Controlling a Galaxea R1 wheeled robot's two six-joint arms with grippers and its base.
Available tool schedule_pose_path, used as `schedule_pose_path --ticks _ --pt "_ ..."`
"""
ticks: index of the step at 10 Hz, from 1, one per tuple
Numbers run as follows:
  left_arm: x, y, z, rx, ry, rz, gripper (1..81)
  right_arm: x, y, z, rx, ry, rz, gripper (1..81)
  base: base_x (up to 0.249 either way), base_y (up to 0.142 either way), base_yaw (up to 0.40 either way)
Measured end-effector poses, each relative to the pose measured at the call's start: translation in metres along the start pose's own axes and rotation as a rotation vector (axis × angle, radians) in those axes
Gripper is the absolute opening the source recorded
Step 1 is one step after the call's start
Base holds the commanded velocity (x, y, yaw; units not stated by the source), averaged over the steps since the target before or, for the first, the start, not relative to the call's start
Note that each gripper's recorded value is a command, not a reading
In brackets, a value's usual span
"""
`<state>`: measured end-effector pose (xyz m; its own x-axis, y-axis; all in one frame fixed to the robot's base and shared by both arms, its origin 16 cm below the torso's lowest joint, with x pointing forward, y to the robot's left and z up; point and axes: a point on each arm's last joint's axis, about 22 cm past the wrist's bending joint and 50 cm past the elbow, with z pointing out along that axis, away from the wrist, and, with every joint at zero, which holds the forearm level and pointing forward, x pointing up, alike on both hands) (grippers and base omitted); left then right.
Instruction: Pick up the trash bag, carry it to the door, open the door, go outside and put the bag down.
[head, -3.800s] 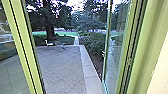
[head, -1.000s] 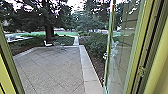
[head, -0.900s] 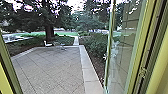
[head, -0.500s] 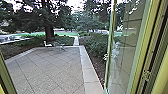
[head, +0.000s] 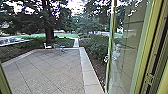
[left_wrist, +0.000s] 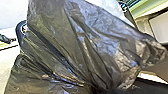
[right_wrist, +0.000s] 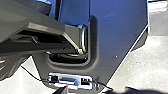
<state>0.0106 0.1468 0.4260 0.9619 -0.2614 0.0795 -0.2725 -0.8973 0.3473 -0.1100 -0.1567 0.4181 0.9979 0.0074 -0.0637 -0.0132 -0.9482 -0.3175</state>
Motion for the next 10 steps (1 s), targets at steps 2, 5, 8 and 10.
schedule_pose_path --ticks 2,5,8,10 --pt "0.004 0.0 0.0 0.0 0.004 0.002 1.0 0.005 0.001 0.0 -0.001 0.006 -0.002 81.1 0.082 0.0 0.0" --pt "-0.004 0.001 0.0 0.0 -0.002 -0.001 1.0 -0.008 -0.002 0.001 0.002 -0.008 0.001 81.1 0.082 0.0 0.0" --pt "-0.009 0.001 0.0 0.0 -0.005 -0.001 1.0 -0.003 -0.001 0.001 0.002 0.001 -0.002 81.1 0.083 0.0 0.0" --pt "0.0 0.0 0.0 0.0 0.002 0.001 1.0 -0.003 -0.001 0.0 0.002 -0.002 -0.001 81.1 0.09 0.0 0.0"
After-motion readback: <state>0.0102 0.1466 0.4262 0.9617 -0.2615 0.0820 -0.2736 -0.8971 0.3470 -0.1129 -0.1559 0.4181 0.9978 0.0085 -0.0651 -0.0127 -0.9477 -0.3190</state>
